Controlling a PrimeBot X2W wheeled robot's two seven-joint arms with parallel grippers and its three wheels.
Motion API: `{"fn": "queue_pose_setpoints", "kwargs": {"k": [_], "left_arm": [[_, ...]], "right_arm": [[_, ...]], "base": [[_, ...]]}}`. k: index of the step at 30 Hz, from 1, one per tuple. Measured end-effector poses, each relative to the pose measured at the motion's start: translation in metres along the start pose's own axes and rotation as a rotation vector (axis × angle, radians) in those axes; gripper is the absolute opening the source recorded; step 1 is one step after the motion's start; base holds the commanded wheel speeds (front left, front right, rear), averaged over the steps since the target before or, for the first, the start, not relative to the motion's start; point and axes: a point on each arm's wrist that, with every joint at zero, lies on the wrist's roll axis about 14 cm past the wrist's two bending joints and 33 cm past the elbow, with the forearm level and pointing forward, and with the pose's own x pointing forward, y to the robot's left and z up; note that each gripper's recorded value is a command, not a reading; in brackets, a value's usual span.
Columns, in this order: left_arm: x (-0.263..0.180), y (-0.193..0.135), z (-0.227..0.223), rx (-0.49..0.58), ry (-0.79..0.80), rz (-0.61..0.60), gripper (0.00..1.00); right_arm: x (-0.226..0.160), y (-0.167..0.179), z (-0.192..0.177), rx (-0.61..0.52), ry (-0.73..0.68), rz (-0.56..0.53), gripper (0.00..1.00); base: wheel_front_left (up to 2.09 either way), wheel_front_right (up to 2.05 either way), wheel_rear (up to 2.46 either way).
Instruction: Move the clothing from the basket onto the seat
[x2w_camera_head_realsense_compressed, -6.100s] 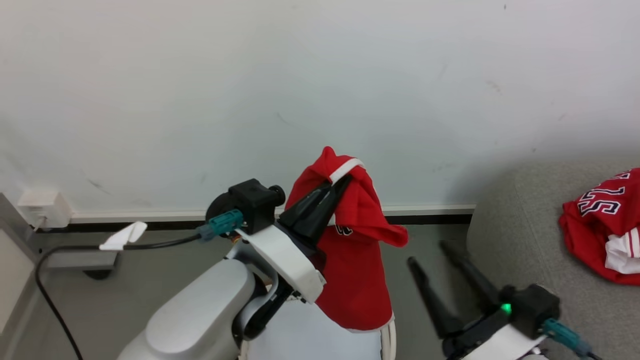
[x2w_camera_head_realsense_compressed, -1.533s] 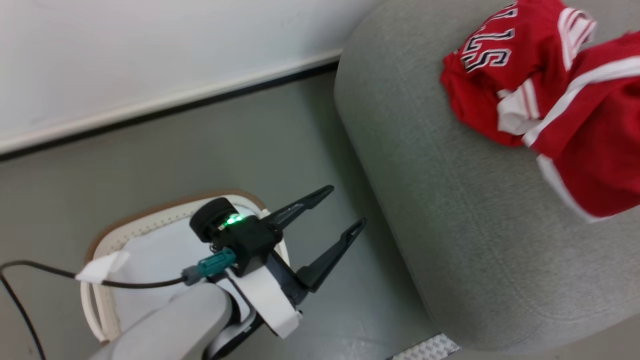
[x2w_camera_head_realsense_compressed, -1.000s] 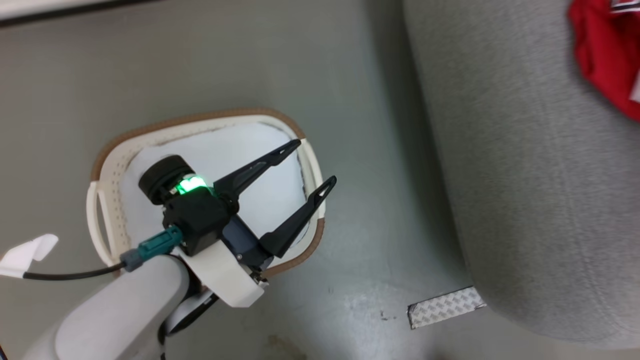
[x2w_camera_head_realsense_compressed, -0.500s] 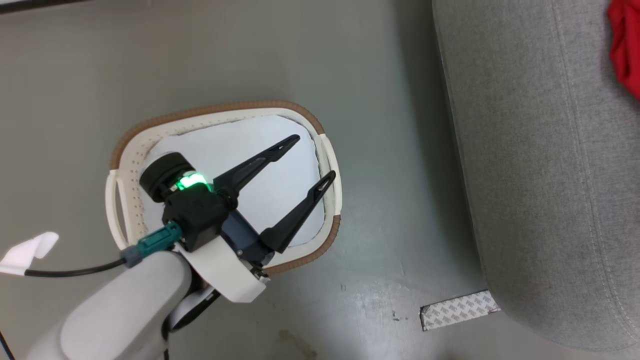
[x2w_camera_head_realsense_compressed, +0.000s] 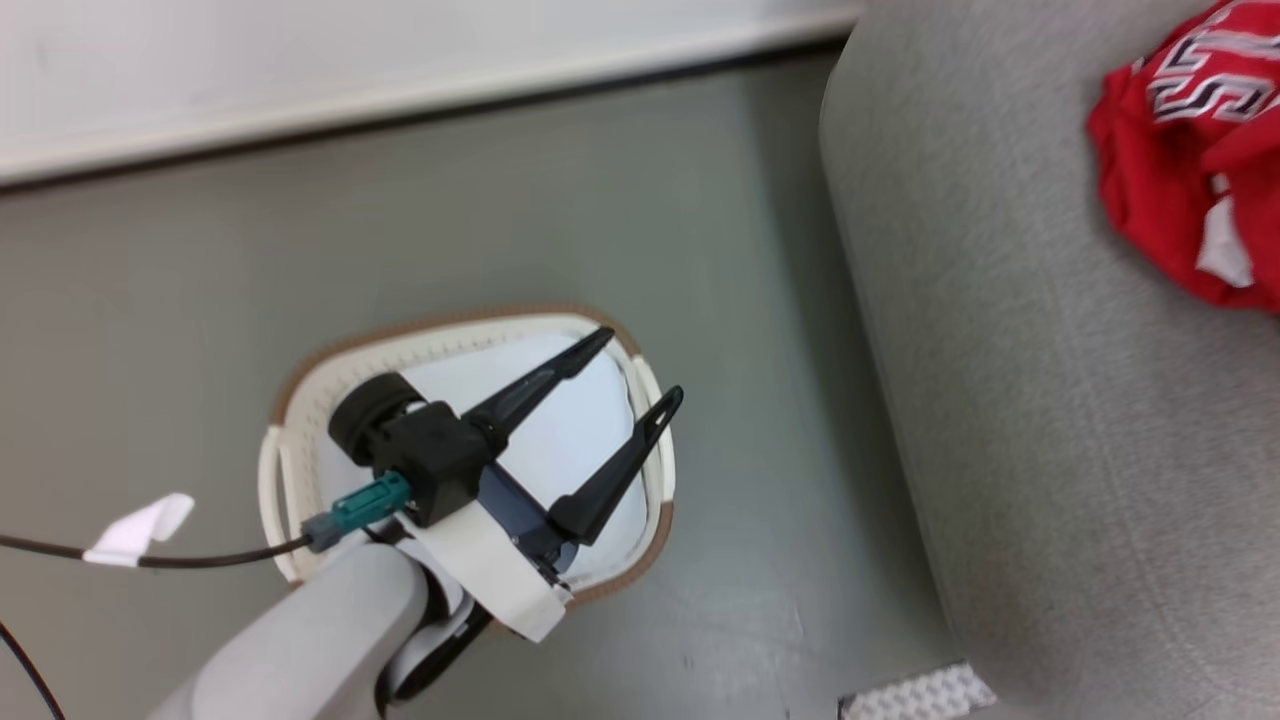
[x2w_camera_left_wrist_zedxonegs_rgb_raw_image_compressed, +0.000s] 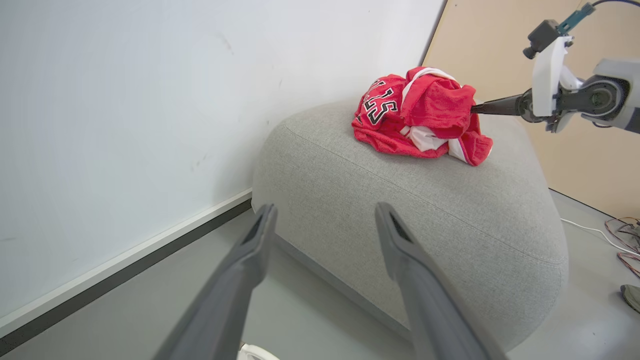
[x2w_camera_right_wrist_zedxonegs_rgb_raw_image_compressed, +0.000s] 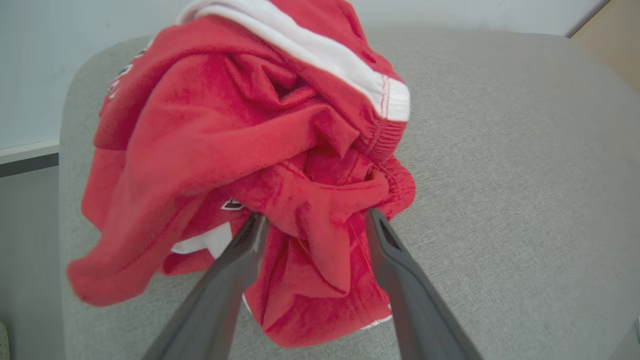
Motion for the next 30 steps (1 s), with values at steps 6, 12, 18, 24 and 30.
{"fn": "queue_pose_setpoints", "kwargs": {"k": [6, 12, 18, 24, 30], "left_arm": [[-0.006, -0.018, 0.037, 0.013, -0.055, 0.048, 1.00], [-0.022, -0.027, 0.073, 0.061, -0.111, 0.125, 1.00], [-0.047, -0.024, 0.105, 0.106, -0.169, 0.240, 1.00], [-0.089, -0.009, 0.128, 0.133, -0.221, 0.388, 1.00], [-0.141, 0.018, 0.139, 0.143, -0.257, 0.557, 1.00]], "right_arm": [[-0.047, -0.004, 0.033, -0.012, -0.110, 0.051, 1.00], [-0.099, 0.007, 0.086, 0.013, -0.327, 0.150, 1.00], [-0.143, 0.036, 0.114, 0.044, -0.477, 0.290, 1.00], [-0.183, 0.077, 0.140, 0.069, -0.629, 0.451, 1.00], [-0.212, 0.132, 0.152, 0.094, -0.752, 0.615, 1.00]], "base": [[0.00, 0.00, 0.00], [0.00, 0.00, 0.00], [0.00, 0.00, 0.00], [0.00, 0.00, 0.00], [0.00, 0.00, 0.00]]}}
